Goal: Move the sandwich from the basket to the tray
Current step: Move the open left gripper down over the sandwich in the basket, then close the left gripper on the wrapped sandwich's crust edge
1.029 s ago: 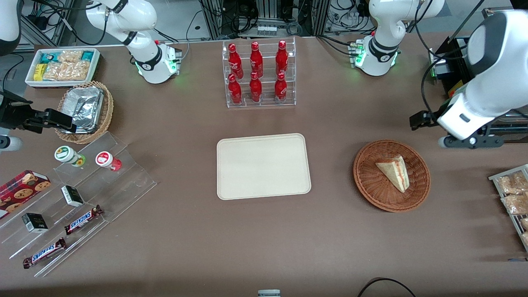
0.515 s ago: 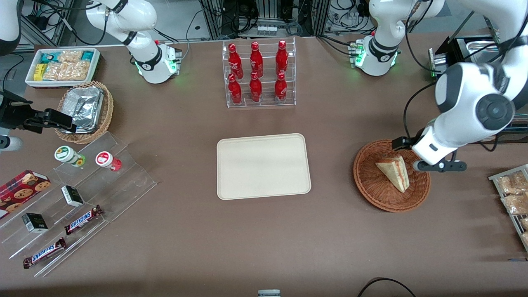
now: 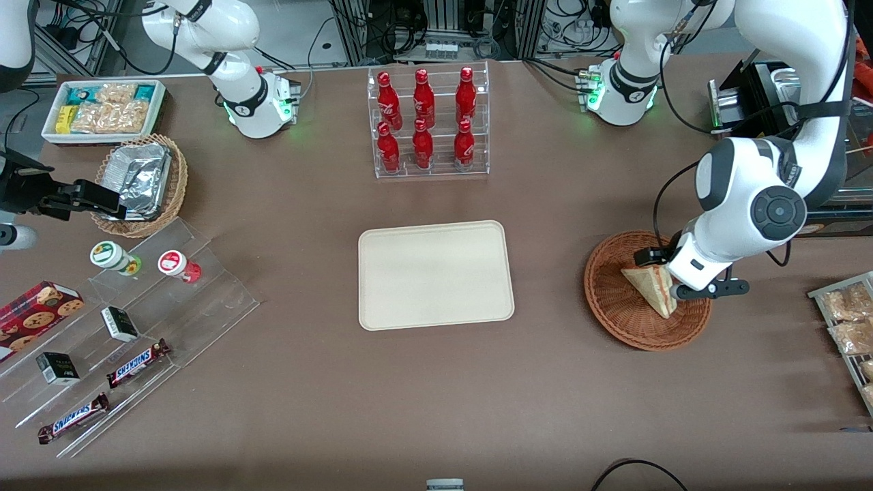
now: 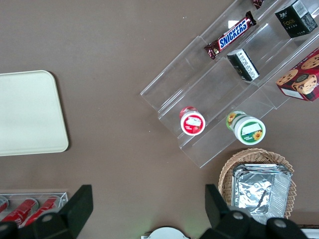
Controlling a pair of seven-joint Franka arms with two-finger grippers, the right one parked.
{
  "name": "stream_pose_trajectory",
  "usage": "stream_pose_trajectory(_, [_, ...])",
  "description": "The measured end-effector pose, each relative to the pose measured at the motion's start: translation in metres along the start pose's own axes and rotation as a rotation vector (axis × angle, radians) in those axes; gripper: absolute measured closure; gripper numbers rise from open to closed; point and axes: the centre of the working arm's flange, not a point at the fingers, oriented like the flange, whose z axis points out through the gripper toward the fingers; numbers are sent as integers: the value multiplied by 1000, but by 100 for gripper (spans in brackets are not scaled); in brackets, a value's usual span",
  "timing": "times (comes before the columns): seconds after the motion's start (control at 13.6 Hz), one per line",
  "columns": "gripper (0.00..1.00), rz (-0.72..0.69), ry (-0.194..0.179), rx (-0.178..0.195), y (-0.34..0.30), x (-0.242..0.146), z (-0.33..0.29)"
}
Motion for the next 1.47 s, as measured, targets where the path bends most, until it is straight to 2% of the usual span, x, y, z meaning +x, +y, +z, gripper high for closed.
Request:
stream_pose_trajectory(0.22, [0,-201,23,-11,1,1,14])
stream_pose_trajectory(0.44, [0,-260,69,-36,-2,-8,44])
stream_pose_trajectory(1.47, [0,-295,65,-36,-19,-7,77])
